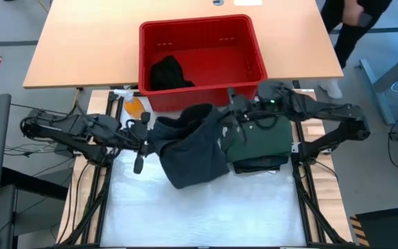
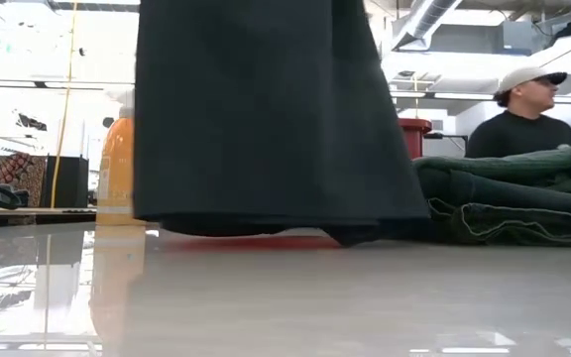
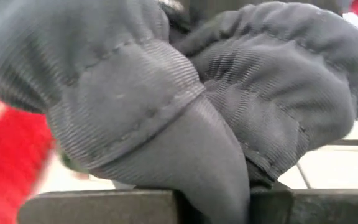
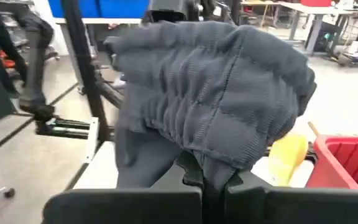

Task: Fold Laundry from Bin
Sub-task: Fold the black short

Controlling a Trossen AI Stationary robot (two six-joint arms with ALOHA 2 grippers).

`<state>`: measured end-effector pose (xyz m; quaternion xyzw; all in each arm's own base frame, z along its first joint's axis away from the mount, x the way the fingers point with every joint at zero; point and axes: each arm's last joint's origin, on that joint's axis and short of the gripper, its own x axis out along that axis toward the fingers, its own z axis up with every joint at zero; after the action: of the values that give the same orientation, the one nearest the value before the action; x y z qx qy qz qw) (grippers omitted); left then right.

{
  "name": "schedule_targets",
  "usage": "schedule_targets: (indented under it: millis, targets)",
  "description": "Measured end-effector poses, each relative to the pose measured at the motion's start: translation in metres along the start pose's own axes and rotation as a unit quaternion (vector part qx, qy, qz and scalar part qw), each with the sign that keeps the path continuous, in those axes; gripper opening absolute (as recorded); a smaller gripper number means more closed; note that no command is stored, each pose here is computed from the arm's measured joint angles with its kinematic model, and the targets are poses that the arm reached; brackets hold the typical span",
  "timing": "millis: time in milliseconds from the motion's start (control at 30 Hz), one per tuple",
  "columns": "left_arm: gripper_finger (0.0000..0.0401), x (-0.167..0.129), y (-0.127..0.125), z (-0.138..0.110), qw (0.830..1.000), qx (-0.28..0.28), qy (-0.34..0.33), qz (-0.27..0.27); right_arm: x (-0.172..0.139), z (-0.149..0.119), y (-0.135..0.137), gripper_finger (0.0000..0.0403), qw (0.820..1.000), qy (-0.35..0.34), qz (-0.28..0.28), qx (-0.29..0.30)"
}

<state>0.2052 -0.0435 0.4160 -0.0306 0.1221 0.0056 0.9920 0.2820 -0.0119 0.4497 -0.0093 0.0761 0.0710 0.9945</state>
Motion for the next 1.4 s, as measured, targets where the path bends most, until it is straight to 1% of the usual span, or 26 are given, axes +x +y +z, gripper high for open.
schedule_targets:
  millis: [100, 200, 267, 367, 467, 500, 567, 667, 733, 800, 867, 933, 1033, 1100, 1167, 1233, 1300, 1400]
  targets:
    - [0.0023, 0.001, 0.006, 0.001, 0.999, 0.028, -0.005, 0.039, 0.016, -0.003, -0.011, 0.0016, 1.0, 0.012, -0.011, -0.016]
    - [0.0021, 0.001, 0.015, 0.0, 0.994, 0.066, 0.005, 0.084, 0.029, -0.004, -0.029, 0.0016, 0.998, 0.018, -0.032, -0.058]
    - [0.0018, -0.004, 0.024, 0.001, 0.987, 0.103, 0.011, 0.124, 0.033, 0.001, -0.046, 0.0016, 0.994, 0.008, -0.055, -0.09]
    - [0.0018, -0.018, 0.042, 0.007, 0.969, 0.17, 0.005, 0.178, 0.034, 0.014, -0.07, 0.0016, 0.986, -0.012, -0.084, -0.146]
    - [0.0017, -0.031, 0.057, 0.013, 0.955, 0.225, -0.006, 0.194, 0.033, 0.026, -0.088, 0.0016, 0.976, -0.026, -0.075, -0.204]
    - [0.0017, -0.035, 0.06, 0.014, 0.953, 0.236, -0.01, 0.189, 0.033, 0.028, -0.091, 0.0016, 0.974, -0.031, -0.069, -0.214]
    - [0.0016, -0.039, 0.065, 0.014, 0.955, 0.243, -0.015, 0.168, 0.033, 0.03, -0.09, 0.0016, 0.975, -0.033, -0.049, -0.214]
    - [0.0016, -0.036, 0.065, 0.006, 0.968, 0.217, 0.017, 0.125, 0.035, 0.017, -0.079, 0.0016, 0.982, 0.025, -0.001, -0.186]
    - [0.0016, -0.022, 0.059, -0.008, 0.977, 0.189, 0.05, 0.081, 0.039, -0.001, -0.065, 0.0016, 0.983, 0.094, 0.04, -0.155]
    - [0.0015, -0.005, 0.047, -0.028, 0.985, 0.151, 0.08, 0.035, 0.048, -0.02, -0.044, 0.0016, 0.978, 0.151, 0.084, -0.121]
    - [0.0015, 0.016, 0.031, -0.055, 0.986, 0.119, 0.116, -0.006, 0.061, -0.045, -0.016, 0.0016, 0.967, 0.197, 0.13, -0.093]
    - [0.0015, 0.033, 0.008, -0.084, 0.987, 0.084, 0.132, -0.043, 0.074, -0.071, 0.016, 0.0016, 0.956, 0.228, 0.169, -0.068]
    - [0.0015, 0.048, -0.032, -0.126, 0.987, 0.031, 0.124, -0.093, 0.084, -0.104, 0.059, 0.0016, 0.946, 0.259, 0.193, -0.022]
    - [0.0015, 0.052, -0.058, -0.15, 0.988, -0.012, 0.1, -0.116, 0.086, -0.117, 0.083, 0.0016, 0.948, 0.257, 0.188, 0.016]
    - [0.0015, 0.056, -0.079, -0.172, 0.988, -0.055, 0.081, -0.121, 0.086, -0.127, 0.099, 0.0016, 0.951, 0.252, 0.173, 0.052]
    - [0.0015, 0.059, -0.095, -0.191, 0.987, -0.095, 0.077, -0.103, 0.089, -0.138, 0.109, 0.0016, 0.95, 0.254, 0.159, 0.084]
    - [0.0015, 0.064, -0.106, -0.204, 0.986, -0.119, 0.079, -0.081, 0.091, -0.143, 0.109, 0.0016, 0.949, 0.253, 0.152, 0.108]
    - [0.0015, 0.073, -0.11, -0.219, 0.983, -0.155, 0.093, -0.042, 0.092, -0.147, 0.095, 0.0016, 0.949, 0.259, 0.116, 0.135]
